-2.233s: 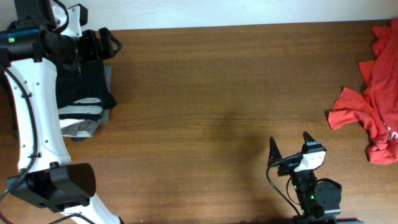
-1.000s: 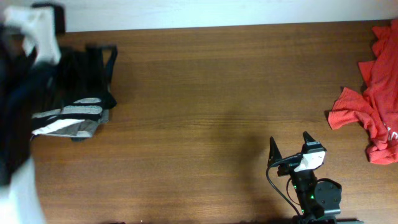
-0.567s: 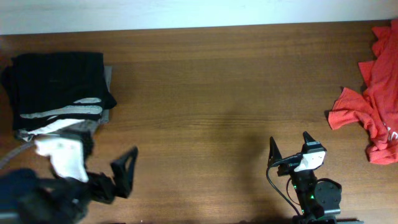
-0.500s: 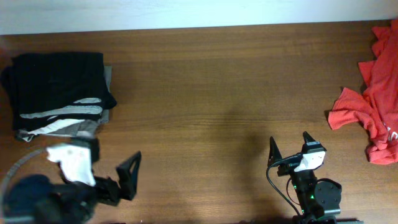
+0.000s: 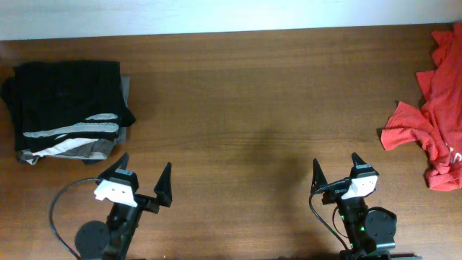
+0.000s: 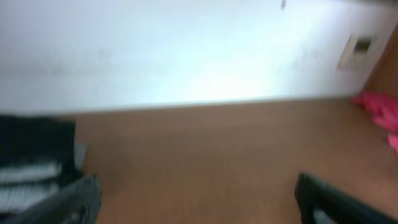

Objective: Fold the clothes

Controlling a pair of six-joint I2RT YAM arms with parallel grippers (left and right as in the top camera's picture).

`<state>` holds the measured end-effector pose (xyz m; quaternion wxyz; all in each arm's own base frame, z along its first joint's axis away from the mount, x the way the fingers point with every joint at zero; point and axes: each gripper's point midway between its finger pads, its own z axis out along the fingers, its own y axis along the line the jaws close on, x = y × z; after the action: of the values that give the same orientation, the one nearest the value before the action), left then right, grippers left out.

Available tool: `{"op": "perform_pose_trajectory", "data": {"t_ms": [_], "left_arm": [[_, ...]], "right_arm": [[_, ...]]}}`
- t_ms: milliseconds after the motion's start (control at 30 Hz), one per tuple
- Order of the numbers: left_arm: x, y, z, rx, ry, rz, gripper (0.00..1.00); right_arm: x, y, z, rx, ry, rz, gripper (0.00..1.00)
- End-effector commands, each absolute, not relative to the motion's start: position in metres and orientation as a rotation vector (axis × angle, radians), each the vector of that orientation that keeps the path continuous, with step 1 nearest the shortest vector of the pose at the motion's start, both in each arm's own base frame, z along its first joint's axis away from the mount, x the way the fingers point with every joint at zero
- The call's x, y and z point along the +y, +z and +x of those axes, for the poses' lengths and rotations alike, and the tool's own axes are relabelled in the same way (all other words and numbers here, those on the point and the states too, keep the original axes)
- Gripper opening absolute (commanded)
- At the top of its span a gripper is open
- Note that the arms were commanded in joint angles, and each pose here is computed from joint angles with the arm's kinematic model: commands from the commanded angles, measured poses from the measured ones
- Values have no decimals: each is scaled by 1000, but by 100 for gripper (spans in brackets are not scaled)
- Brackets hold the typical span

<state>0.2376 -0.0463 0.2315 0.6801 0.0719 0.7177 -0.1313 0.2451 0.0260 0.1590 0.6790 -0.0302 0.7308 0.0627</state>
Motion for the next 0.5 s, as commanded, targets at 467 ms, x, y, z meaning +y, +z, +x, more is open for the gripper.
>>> {"op": "perform_pose_trajectory", "data": {"t_ms": [467], "left_arm": [[-14,191,245,1544,-117,2,99]], "right_arm": [[25,157,245,1643,135,-71,99]]}}
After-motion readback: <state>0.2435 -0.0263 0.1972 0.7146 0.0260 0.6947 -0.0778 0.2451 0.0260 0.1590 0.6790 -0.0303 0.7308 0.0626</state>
